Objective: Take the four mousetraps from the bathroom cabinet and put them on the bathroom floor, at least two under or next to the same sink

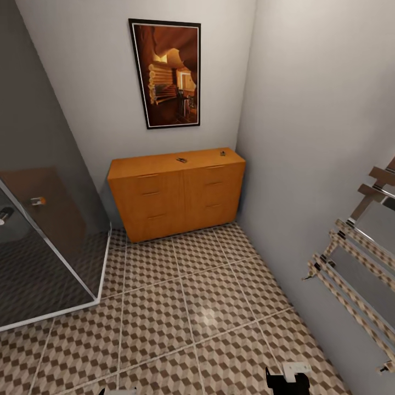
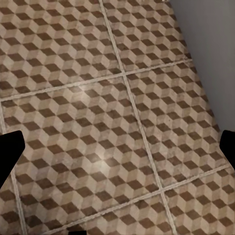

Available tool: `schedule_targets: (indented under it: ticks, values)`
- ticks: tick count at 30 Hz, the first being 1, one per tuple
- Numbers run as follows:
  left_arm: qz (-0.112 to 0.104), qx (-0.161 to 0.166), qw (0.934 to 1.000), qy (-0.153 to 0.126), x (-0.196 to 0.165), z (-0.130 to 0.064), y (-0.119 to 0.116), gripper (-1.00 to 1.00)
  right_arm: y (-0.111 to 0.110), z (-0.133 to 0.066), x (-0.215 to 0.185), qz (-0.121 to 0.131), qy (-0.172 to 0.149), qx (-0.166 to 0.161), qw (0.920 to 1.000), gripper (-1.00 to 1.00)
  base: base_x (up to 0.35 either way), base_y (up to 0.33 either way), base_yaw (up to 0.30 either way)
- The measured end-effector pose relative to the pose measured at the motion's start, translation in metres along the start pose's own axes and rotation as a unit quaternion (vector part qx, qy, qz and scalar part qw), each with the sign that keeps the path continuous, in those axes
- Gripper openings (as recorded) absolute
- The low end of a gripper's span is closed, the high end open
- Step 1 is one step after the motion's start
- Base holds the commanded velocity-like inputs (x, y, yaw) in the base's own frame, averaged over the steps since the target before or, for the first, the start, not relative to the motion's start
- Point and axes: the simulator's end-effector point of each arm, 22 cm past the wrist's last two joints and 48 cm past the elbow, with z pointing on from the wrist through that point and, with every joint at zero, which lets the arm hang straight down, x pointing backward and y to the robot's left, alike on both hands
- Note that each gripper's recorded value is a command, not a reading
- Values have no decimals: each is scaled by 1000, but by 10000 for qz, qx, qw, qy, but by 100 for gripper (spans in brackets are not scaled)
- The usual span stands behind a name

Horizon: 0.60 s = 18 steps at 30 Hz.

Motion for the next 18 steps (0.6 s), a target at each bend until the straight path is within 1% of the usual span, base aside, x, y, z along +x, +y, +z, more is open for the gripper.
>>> schedule_targets:
  ticks: [12,18]
  values:
    - [-1,-1,10000,0,0,0,0,100,0,0,0,1,0,0,10000,100,3,0,0]
    - [-1,-1,10000,-1,0,0,0,100,0,0,0,1,-2,0,10000,100,129,0,0]
